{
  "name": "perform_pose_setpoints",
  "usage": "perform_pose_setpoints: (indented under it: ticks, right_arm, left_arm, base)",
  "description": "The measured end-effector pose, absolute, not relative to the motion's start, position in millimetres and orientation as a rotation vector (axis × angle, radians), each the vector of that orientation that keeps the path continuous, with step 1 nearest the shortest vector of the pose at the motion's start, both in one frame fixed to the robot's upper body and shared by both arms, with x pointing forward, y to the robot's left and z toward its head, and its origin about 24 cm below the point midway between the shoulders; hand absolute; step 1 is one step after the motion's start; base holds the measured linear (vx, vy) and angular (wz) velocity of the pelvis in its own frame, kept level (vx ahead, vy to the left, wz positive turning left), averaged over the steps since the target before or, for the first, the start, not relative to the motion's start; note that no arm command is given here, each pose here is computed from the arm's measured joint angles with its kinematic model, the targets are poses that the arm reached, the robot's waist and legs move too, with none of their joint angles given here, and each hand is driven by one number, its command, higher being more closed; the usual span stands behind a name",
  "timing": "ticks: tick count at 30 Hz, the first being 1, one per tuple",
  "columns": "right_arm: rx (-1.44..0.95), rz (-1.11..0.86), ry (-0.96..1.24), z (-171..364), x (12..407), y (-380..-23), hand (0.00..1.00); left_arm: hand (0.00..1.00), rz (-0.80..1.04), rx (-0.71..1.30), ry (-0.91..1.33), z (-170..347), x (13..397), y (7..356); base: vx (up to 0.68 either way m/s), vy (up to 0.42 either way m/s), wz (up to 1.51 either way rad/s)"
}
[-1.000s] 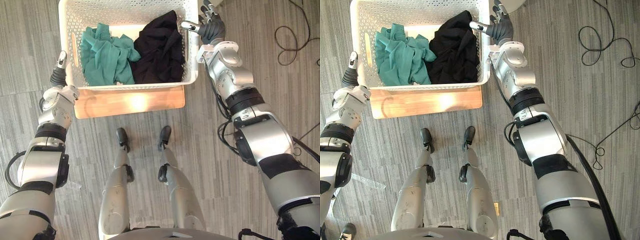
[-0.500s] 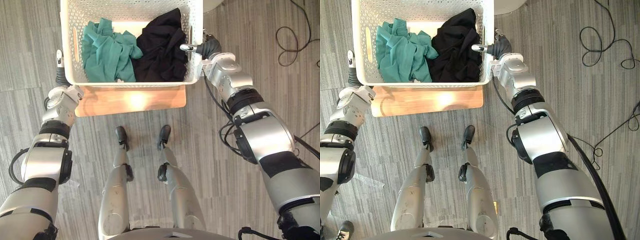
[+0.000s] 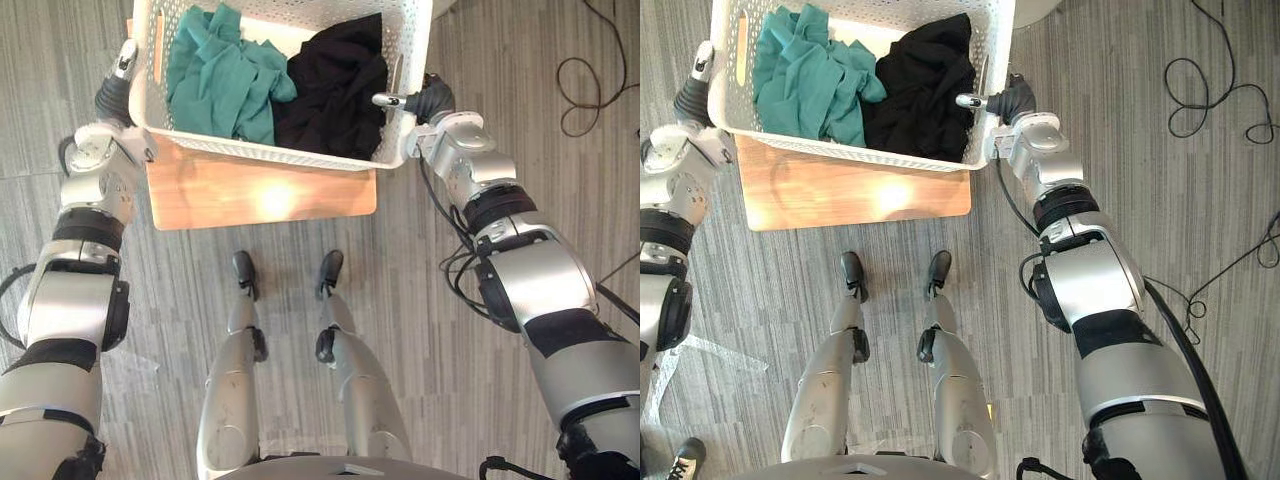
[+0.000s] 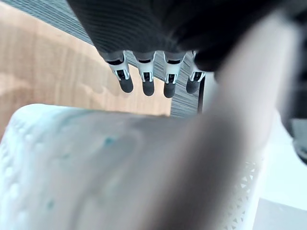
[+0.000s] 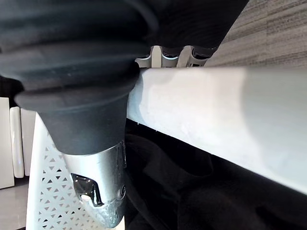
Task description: Pick up the laundry basket with both hands and put the clothes into the washing machine.
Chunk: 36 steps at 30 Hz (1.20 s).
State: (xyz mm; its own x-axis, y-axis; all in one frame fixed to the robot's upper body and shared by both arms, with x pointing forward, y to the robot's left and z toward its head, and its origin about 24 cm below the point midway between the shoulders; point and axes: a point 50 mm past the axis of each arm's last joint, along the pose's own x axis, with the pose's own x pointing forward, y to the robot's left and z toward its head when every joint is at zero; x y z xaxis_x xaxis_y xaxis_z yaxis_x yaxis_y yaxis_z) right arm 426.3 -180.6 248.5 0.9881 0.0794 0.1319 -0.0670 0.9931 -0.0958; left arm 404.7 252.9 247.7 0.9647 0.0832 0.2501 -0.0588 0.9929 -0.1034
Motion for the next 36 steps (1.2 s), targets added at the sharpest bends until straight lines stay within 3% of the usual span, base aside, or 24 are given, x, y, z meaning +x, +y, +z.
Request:
perform_pose_setpoints:
  ticks: [8,20,25,31,36]
  right_arm:
    - [-0.104,0.122,-0.152,248,425,-174,0.0]
    - [-0.134,0.17,-0.169,248,424,-159,0.0]
    - [-0.107,0.209,-0.162,241,425,-144,0.0]
    - [-0.042,0.246,-0.197,238,420,-133,0.0]
    - [-0.023,0.26,-0.248,247,418,-132,0.0]
  left_arm:
    - [0.0,-0.006,0.159,-0.239,256,404,245]
    - [0.0,0.047,0.503,-0.103,238,400,272]
    - [0.0,0.137,0.359,-0.145,239,399,278]
    - [0.0,0.261,0.039,-0.246,248,396,288]
    - [0.0,0.276,-0.03,-0.276,255,395,291]
  base:
    - [-0.04,0.134,-0.01]
    - [-0.04,0.145,-0.08]
    - [-0.06,0.113,-0.05]
    - [-0.01,0.085,-0.07]
    - [0.08,0.138,-0.02]
